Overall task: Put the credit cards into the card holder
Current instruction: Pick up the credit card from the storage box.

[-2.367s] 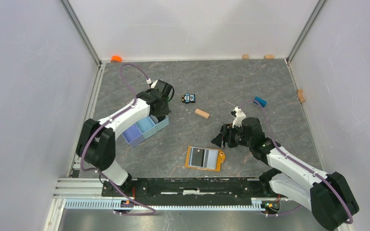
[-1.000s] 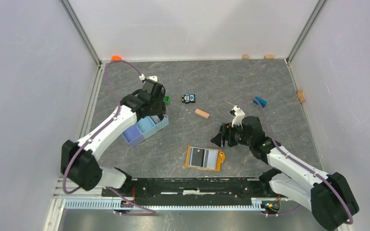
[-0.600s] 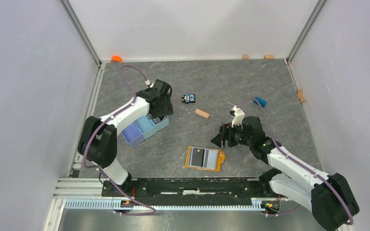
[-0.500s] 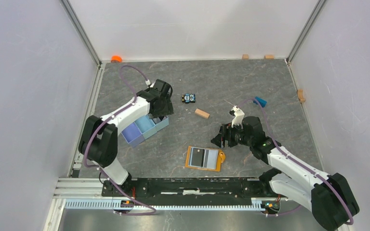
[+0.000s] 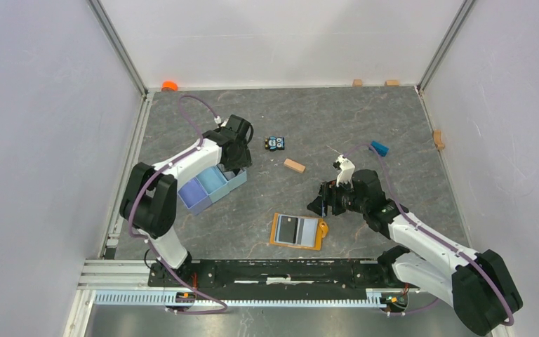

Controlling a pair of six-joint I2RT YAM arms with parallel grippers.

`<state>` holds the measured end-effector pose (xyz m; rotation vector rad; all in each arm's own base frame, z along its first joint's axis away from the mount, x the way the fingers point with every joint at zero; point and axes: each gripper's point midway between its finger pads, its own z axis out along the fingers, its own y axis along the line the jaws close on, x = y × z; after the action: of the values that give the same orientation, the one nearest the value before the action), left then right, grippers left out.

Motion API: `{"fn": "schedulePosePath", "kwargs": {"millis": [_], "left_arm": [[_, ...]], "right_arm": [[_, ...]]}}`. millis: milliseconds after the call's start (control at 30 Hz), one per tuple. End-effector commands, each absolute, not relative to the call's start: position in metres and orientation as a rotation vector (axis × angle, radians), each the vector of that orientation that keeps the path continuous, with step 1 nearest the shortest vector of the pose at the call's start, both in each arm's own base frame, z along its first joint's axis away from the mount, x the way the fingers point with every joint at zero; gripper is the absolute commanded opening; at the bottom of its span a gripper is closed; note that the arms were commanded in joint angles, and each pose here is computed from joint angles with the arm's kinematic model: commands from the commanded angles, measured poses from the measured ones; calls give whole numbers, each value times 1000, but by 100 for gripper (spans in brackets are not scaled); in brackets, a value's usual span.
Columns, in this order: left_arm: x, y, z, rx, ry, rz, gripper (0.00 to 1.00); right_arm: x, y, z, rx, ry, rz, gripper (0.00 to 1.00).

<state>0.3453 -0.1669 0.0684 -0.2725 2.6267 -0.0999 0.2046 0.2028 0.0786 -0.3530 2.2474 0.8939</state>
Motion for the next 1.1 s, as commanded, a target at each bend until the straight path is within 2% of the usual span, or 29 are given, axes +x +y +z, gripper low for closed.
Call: {"fn": "schedulePosePath", "kwargs": {"millis": [0, 133, 567, 967, 1067], "left_arm": [[358, -184, 72, -282, 2601, -202, 53], [362, -188, 91, -268, 2547, -261, 42], [364, -200, 110, -234, 2509, -358, 34], [359, -190, 132, -240, 2471, -336, 16], [355, -183, 135, -237, 2469, -297, 7]], "right_arm": [[210, 206, 89, -373, 2199, 906, 75], [211, 206, 89, -368, 2200, 908, 75], [209, 210, 88, -370, 2209, 933, 75], [210, 211, 92, -369, 2202, 942, 75], [211, 211, 93, -368, 2200, 941, 75]]}}
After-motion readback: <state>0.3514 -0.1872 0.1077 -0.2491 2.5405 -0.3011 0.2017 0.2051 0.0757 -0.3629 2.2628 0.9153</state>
